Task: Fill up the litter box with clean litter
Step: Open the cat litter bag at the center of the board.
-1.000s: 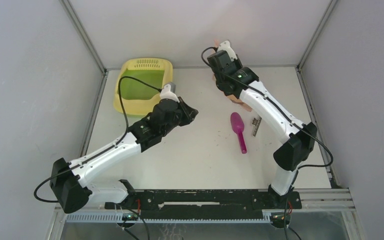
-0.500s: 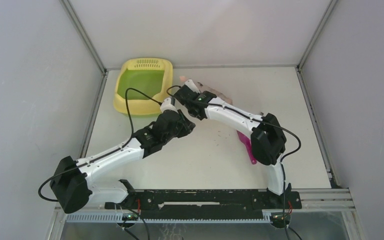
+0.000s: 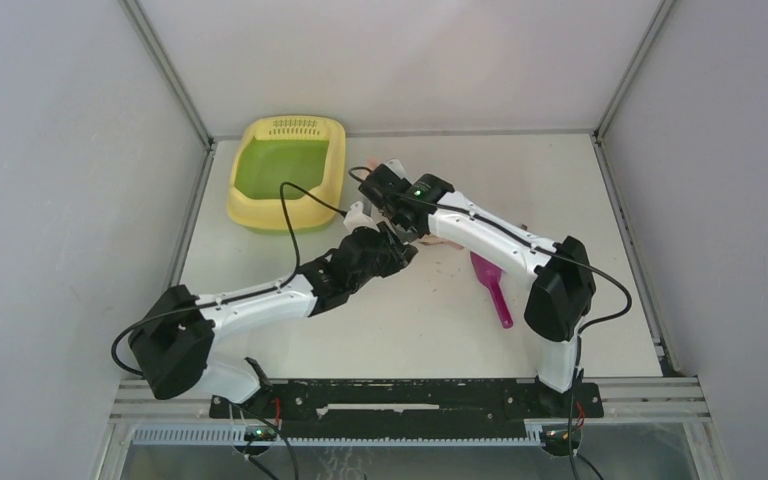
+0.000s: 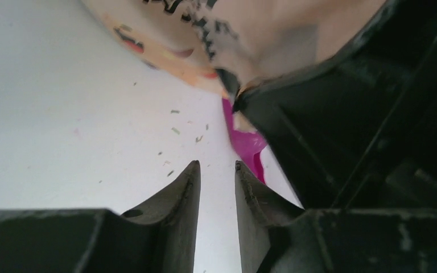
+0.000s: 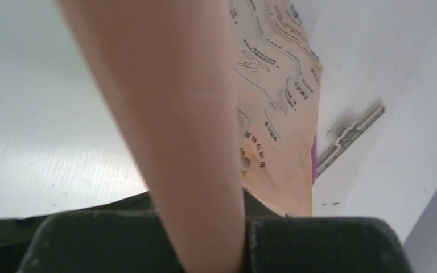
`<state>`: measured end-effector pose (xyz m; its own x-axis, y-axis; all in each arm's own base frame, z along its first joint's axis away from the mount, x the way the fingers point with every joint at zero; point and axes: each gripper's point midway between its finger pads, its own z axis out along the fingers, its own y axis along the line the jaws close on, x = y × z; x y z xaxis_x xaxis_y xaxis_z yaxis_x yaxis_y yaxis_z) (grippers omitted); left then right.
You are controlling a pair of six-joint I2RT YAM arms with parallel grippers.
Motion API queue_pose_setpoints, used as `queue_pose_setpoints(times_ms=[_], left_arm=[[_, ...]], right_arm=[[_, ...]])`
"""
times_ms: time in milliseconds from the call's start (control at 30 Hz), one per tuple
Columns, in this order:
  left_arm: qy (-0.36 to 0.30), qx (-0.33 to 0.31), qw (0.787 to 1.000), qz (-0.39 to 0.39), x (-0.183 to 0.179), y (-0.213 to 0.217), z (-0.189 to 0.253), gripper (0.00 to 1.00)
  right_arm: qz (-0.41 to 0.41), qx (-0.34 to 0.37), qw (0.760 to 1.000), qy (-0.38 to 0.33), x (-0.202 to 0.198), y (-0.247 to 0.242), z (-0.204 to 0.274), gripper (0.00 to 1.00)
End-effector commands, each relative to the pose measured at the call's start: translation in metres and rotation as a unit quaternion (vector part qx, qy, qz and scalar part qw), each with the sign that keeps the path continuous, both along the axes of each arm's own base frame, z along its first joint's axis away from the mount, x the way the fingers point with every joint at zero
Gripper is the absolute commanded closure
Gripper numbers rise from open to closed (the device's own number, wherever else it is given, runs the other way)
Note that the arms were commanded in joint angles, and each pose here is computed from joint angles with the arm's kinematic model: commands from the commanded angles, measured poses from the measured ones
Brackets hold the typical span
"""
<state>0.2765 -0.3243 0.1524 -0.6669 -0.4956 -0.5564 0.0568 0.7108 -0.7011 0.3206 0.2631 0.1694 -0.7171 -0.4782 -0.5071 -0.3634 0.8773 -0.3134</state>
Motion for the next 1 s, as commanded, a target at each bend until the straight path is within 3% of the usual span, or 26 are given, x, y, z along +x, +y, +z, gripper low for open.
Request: queue_pose_setpoints(times_ms=[0,267,600,967], left_arm=[[-0.040,-0.073,0.996,0.037,0.017,-0.010,0.033,0.66],[-0.053,-0.103,0.992,0.056,0.024,-0.014,0.042,0.65],[-0.051,-0.123,0.989,0.062,0.039,-0.033,0.044,0.63],[-0.065,-0.152,0.983,0.077,0.037,-0.027,0.050,0.63]], right_arm=[[-0.007,0.113,0.993,0.038,-0.017,0.017,0.032,1.00],[-0.005,0.043,0.998,-0.035,-0.005,-0.007,0.052,1.00],[-0.002,0.092,0.996,-0.014,-0.015,0.000,0.058,1.00],[-0.009,0.097,0.995,-0.008,-0.022,-0.007,0.051,1.00]])
